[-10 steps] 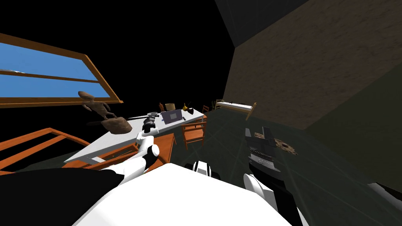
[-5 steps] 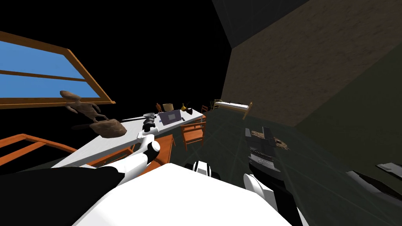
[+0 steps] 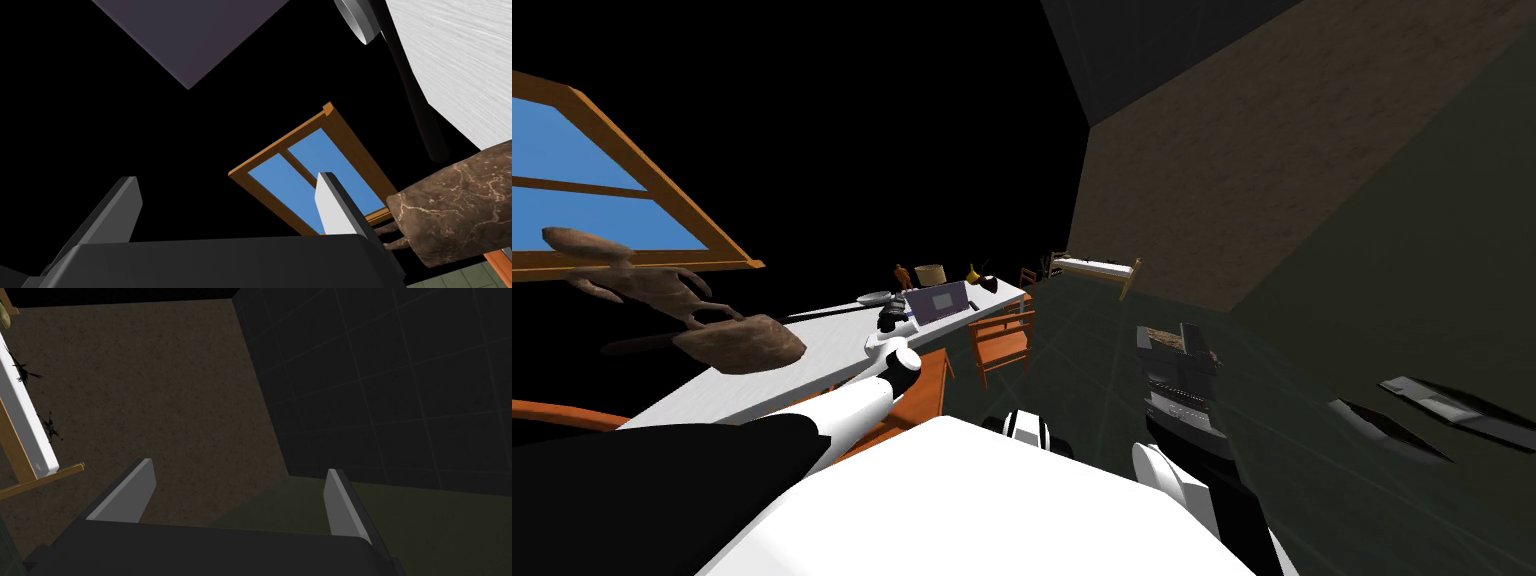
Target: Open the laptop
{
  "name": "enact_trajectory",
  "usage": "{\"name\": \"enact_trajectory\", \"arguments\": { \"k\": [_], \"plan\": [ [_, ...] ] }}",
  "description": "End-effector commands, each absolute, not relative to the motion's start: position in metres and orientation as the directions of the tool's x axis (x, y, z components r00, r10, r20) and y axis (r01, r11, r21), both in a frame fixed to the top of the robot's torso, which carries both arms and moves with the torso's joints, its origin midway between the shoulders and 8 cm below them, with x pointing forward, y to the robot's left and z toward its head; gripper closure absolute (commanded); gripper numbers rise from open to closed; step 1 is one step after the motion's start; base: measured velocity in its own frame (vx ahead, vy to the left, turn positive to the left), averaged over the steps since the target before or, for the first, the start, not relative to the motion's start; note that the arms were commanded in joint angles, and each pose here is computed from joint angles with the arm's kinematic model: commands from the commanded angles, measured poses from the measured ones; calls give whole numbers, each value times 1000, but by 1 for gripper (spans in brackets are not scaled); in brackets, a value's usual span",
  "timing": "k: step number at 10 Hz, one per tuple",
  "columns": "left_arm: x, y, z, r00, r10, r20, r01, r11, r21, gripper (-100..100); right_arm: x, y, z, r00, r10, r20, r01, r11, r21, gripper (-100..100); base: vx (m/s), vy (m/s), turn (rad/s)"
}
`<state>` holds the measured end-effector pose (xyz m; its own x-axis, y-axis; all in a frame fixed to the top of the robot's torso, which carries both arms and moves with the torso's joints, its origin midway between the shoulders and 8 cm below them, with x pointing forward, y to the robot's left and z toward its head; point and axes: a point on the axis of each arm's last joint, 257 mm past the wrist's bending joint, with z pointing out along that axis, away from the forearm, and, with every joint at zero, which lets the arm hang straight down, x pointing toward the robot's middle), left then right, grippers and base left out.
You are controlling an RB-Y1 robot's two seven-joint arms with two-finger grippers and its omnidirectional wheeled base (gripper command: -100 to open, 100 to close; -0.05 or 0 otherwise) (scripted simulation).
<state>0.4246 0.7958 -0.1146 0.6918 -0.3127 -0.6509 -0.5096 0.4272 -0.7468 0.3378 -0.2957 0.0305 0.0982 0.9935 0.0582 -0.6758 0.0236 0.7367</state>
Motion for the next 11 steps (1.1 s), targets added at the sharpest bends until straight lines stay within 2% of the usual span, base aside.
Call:
{"name": "enact_trajectory", "arguments": {
  "k": [1, 5, 8, 9, 11],
  "plan": [
    [429, 802, -125, 699, -344, -626, -511, 372, -775, -100, 338, -296, 30, 98, 993, 58, -676, 24, 737, 0, 0, 91, -142],
    [436, 807, -131, 710, -378, -594, -504, 316, -804, -100, 338, -296, 30, 98, 993, 58, -676, 24, 737, 0, 4, 67, -109],
    [435, 807, -128, 710, -372, -598, -506, 322, -800, -100, 338, -296, 30, 98, 993, 58, -676, 24, 737, 0, 26, 58, -19],
    [435, 807, -128, 710, -372, -598, -506, 321, -800, 100, 338, -296, 30, 98, 993, 58, -676, 24, 737, 0, 7, 12, -15],
    [402, 832, -127, 721, -360, -592, -517, 289, -806, 100, 338, -296, 30, 98, 993, 58, -676, 23, 737, 0, 108, -13, -101]
  ]
}}
